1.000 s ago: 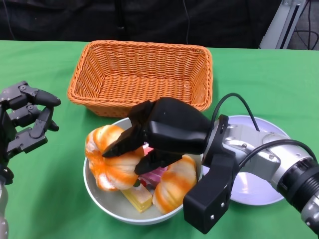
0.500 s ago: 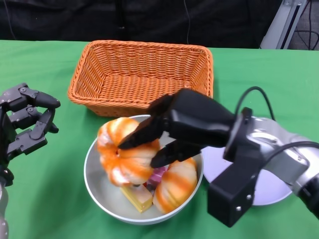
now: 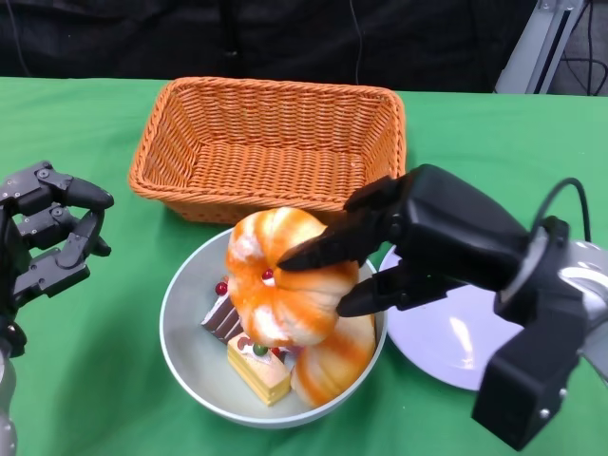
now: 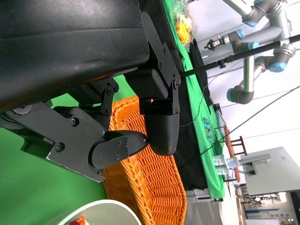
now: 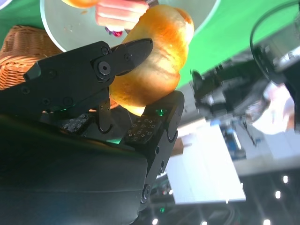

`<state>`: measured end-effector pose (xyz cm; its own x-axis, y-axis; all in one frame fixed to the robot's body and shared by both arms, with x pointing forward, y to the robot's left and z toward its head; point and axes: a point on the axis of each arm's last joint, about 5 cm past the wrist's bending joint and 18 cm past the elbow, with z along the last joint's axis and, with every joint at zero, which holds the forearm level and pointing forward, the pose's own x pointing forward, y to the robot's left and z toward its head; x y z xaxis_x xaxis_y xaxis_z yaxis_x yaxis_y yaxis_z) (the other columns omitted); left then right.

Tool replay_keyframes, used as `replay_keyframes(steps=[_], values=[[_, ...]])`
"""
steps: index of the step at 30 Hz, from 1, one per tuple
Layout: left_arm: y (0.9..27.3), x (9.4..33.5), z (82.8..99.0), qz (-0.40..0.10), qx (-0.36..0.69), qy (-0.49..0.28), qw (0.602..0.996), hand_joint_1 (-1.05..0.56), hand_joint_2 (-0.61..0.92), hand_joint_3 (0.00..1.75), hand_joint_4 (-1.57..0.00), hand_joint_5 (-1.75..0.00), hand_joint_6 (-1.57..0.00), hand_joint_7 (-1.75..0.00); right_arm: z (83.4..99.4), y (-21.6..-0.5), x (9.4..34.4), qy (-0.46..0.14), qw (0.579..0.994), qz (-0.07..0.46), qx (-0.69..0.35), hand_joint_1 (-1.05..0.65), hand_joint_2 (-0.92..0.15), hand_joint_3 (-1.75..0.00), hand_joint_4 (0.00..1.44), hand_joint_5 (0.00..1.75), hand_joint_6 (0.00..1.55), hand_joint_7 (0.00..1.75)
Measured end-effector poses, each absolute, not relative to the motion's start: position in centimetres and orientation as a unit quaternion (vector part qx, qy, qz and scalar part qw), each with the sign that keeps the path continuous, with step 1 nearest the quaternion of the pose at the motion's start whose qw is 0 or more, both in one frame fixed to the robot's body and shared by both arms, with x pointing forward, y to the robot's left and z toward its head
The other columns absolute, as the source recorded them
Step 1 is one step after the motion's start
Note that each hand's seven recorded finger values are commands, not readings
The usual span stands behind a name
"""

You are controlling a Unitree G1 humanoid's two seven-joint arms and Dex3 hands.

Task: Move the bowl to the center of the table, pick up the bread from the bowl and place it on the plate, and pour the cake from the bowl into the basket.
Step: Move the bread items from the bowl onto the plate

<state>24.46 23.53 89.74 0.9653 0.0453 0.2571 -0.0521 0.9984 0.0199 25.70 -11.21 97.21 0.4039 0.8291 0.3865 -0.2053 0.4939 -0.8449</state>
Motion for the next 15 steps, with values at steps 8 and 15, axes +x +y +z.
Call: replay_keyframes(steps=[8, 15], values=[[23.6, 24.4, 89.6, 0.022, 0.014, -0.126, 0.992, -0.14, 0.67, 0.79, -0.81, -1.49, -0.84, -1.08, 96.9, -13.4, 24.7, -0.405, 0.792, 0.302, -0.343, -0.20, -0.91, -0.05, 0.78, 1.40, 1.02, 0.57], [23.7, 24.4, 89.6, 0.019, 0.017, -0.126, 0.992, -0.13, 0.68, 0.78, -0.80, -1.48, -0.84, -1.09, 96.5, -15.4, 23.9, -0.364, 0.828, 0.262, -0.337, -0.17, -0.91, -0.07, 0.75, 1.45, 0.82, 0.97]])
